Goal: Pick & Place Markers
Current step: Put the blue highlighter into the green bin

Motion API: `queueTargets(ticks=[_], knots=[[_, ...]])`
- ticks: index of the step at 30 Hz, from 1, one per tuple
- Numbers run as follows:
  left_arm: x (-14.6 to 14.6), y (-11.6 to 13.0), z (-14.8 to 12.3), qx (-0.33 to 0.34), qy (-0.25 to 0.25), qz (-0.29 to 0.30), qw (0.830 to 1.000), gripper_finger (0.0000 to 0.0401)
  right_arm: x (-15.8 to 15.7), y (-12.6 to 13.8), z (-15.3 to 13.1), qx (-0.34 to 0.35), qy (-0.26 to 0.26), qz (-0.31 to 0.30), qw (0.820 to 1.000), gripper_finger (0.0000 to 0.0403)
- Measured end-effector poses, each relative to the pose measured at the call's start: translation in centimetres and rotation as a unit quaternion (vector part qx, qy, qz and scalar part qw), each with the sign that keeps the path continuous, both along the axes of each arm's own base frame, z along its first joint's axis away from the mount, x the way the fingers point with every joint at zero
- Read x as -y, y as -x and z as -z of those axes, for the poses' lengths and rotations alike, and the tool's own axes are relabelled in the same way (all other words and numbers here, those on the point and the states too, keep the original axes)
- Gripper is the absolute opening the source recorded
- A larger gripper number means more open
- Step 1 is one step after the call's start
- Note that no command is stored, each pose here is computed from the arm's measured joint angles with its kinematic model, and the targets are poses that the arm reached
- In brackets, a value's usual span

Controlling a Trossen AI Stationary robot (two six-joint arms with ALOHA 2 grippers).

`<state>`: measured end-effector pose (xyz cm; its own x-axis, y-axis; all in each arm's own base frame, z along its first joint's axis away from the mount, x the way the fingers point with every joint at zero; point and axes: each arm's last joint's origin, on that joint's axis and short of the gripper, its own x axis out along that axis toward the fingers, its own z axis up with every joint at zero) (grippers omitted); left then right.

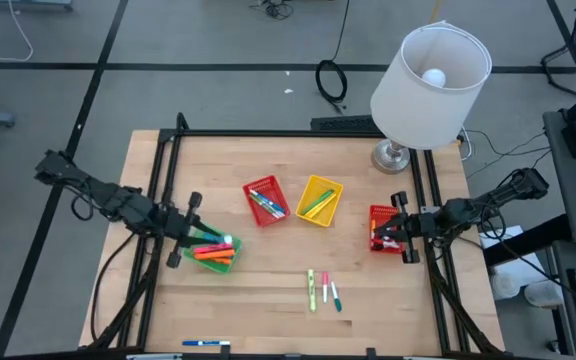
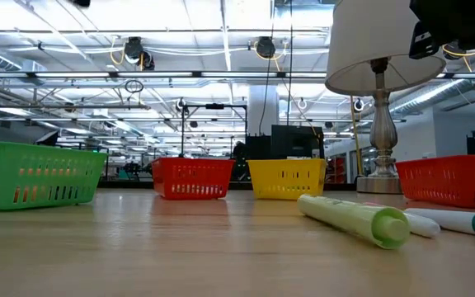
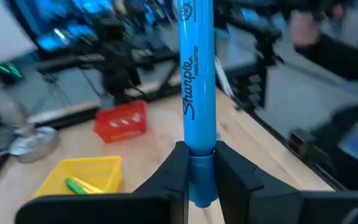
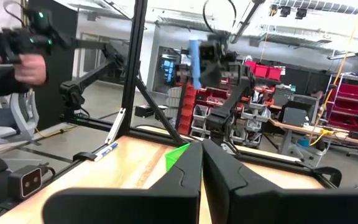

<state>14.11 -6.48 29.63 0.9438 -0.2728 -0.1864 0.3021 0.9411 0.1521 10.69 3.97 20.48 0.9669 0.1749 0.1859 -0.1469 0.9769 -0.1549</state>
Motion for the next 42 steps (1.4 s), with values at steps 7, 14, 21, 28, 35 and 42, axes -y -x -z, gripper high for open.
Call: queueTargets(ticks=[7,14,21,28,35,42], knots=[[-1.1,2.0,7.5,0.058,0.059,-0.043,0.996,0.0051,0.0,0.0,0.1,-0.007,-0.013,-0.003,1.000,0.0000],[-1.6,2.9,11.1,0.121,0.104,-0.046,0.986,0.0051,0.0,0.0,0.1,-0.010,-0.014,-0.003,1.000,0.0000],[-1.6,3.0,11.2,0.134,0.109,-0.043,0.984,0.0051,0.0,0.0,0.1,-0.010,-0.014,-0.003,1.000,0.0000],[-1.6,2.9,11.4,0.120,0.113,-0.043,0.985,0.0051,0.0,0.0,0.1,-0.010,-0.014,-0.002,1.000,0.0000],[-1.9,2.9,11.0,0.140,0.126,-0.086,0.978,0.0051,0.0,-0.1,0.7,-0.014,-0.011,-0.001,1.000,0.0000],[-1.9,2.2,8.7,0.039,0.119,-0.167,0.978,0.0051,0.0,0.1,1.0,0.016,-0.010,0.002,1.000,0.0000]])
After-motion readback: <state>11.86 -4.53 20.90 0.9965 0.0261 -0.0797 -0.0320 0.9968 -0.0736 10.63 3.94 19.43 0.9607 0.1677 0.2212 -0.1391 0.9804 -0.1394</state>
